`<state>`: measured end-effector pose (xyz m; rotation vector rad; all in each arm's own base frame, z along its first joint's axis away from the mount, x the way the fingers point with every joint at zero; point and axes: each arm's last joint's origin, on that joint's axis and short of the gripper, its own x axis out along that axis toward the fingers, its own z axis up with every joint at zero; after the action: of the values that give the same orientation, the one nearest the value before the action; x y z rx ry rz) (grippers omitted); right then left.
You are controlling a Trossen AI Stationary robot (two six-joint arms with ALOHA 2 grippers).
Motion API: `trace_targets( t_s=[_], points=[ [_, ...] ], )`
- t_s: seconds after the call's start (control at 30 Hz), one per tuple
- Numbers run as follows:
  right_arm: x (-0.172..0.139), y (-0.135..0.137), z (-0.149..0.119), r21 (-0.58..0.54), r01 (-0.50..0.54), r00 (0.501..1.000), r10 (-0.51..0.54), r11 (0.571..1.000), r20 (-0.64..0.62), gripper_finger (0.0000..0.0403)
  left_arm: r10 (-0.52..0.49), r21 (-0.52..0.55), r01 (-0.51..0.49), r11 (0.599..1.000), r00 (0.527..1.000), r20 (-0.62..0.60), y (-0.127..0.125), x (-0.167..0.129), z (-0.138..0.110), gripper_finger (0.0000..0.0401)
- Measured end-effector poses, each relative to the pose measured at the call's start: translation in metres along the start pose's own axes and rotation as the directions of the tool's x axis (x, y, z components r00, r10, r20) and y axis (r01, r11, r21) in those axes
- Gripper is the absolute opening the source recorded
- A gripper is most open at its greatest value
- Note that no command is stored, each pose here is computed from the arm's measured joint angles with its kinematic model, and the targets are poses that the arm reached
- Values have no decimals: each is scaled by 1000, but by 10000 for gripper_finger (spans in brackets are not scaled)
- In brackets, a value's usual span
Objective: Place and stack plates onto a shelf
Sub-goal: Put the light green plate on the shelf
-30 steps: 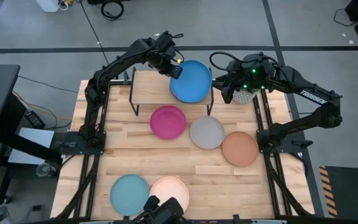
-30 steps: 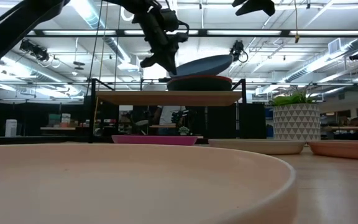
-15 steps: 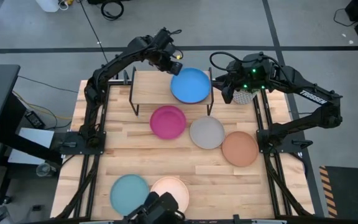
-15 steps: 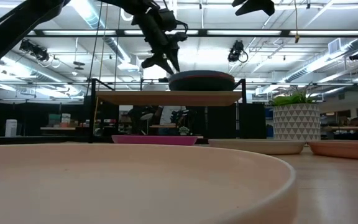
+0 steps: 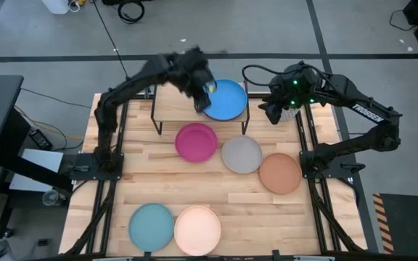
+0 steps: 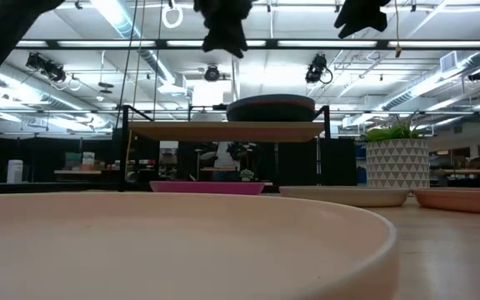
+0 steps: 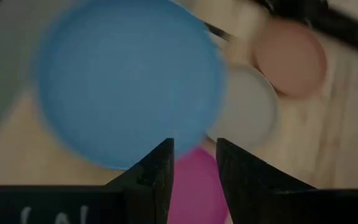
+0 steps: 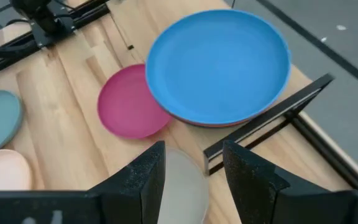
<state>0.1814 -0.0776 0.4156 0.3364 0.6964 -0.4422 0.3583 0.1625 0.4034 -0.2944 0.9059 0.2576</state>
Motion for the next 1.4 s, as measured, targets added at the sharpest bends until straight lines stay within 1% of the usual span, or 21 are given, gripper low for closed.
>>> trace_targets(
  t_s=[0.1, 0.2, 0.27, 0.33, 0.47, 0.57, 0.63, 0.73, 0.83, 0.97, 1.07, 1.23, 1.33, 1.4],
  points=[
    [-4, -2, 0, -3, 8, 1000, -8, 1000, 15, 167, -40, 83, 43, 996, 998, -43, -32, 6, -8, 126],
    [-5, -5, 0, -10, 19, 1000, -19, 1000, 22, 167, -76, 143, 87, 986, 994, -84, -53, 9, -20, 126],
    [-6, -6, 0, -12, 16, 1000, -16, 1000, 24, 167, -123, 157, 141, 978, 986, -116, -61, 15, -29, 126],
    [-7, -6, 0, -12, 15, 1000, -15, 1000, 24, 167, -151, 162, 168, 972, 982, -111, -66, 20, -37, 126],
    [-7, -6, 0, -24, 11, 1000, -10, 1000, 24, 167, -171, 180, 180, 967, 983, -64, -73, 19, -58, 126],
    [-7, -6, 0, -42, 11, 1000, -10, 999, 25, 167, -160, 201, 169, 965, 985, -59, -79, 28, -77, 126],
    [-7, -6, 0, -48, 11, 1000, -10, 999, 23, 167, -156, 200, 170, 965, 984, -82, -81, 35, -90, 126],
    [-7, -6, 0, -59, 11, 1000, -9, 998, 24, 167, -170, 166, 189, 968, 978, -119, -85, 44, -107, 126],
    [-6, -6, 0, -59, -10, 1000, 11, 998, 20, 167, -224, 133, 253, 958, 954, -199, -97, 55, -125, 126],
    [-7, -5, 0, -68, -30, 999, 31, 997, 16, 167, -302, 136, 356, 924, 902, -310, -124, 55, -154, 126],
    [-6, -5, 0, -77, -37, 999, 39, 996, 14, 167, -303, 136, 380, 915, 869, -391, -144, 59, -180, 126],
    [-6, -5, 0, -100, -50, 999, 52, 994, 12, 167, -304, 134, 405, 904, 832, -463, -170, 68, -220, 126],
    [-6, -4, -1, -111, -66, 998, 67, 992, 9, 168, -296, 114, 405, 907, 807, -511, -178, 76, -245, 126],
    [-6, -4, -1, -113, -78, 997, 80, 991, 6, 167, -310, 94, 414, 905, 797, -518, -181, 82, -256, 125]
  ],
)
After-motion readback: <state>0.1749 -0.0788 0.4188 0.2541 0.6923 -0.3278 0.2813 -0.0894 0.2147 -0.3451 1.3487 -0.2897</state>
